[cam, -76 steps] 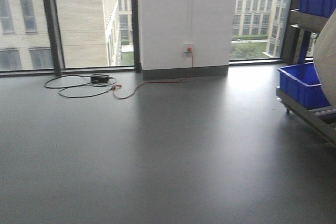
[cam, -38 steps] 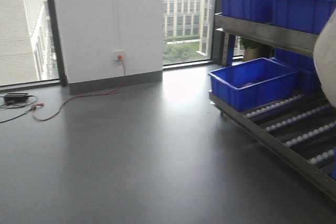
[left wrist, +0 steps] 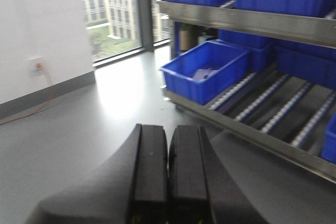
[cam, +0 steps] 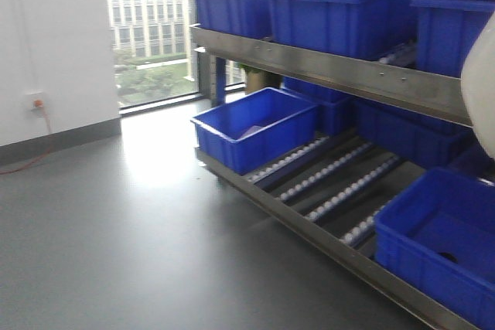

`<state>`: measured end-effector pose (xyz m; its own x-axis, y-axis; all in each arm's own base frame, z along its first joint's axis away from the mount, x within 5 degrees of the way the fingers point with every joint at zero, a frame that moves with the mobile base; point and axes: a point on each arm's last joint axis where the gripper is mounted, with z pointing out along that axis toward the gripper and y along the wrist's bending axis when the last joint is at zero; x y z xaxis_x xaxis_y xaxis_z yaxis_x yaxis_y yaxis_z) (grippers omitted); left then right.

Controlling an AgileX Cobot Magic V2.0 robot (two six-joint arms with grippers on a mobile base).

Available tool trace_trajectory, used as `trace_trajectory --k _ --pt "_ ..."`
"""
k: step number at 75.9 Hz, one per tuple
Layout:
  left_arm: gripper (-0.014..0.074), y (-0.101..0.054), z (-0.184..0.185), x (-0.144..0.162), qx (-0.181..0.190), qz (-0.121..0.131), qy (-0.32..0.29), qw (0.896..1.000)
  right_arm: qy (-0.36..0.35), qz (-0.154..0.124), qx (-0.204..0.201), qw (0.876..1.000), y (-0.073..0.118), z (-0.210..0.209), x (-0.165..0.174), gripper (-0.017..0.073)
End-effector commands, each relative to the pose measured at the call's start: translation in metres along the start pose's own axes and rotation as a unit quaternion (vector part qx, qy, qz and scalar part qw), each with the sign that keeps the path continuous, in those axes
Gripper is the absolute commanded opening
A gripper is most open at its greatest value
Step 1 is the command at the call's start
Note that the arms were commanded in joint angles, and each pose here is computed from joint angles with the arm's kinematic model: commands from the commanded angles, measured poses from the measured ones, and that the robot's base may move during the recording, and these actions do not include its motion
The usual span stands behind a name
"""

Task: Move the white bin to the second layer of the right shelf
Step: 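Approach the roller shelf and stop in front of it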

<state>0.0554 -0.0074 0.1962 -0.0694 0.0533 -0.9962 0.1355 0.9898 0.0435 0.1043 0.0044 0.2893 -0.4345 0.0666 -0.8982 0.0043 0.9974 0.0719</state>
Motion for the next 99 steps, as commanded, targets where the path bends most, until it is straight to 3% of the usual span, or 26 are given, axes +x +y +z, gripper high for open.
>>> trace_trajectory --k 1,99 --pt "0.0085 -0.0004 0.001 0.0038 0.0 -0.003 -0.031 1.0 -0.06 -0.005 -0.006 0.998 0.0016 -0.005 -0.0175 0.0027" --pt "0.0085 -0.0004 0.001 0.0038 0.0 -0.003 -0.031 1.0 -0.06 -0.005 -0.006 0.998 0.0016 -0.005 -0.0175 0.0027"
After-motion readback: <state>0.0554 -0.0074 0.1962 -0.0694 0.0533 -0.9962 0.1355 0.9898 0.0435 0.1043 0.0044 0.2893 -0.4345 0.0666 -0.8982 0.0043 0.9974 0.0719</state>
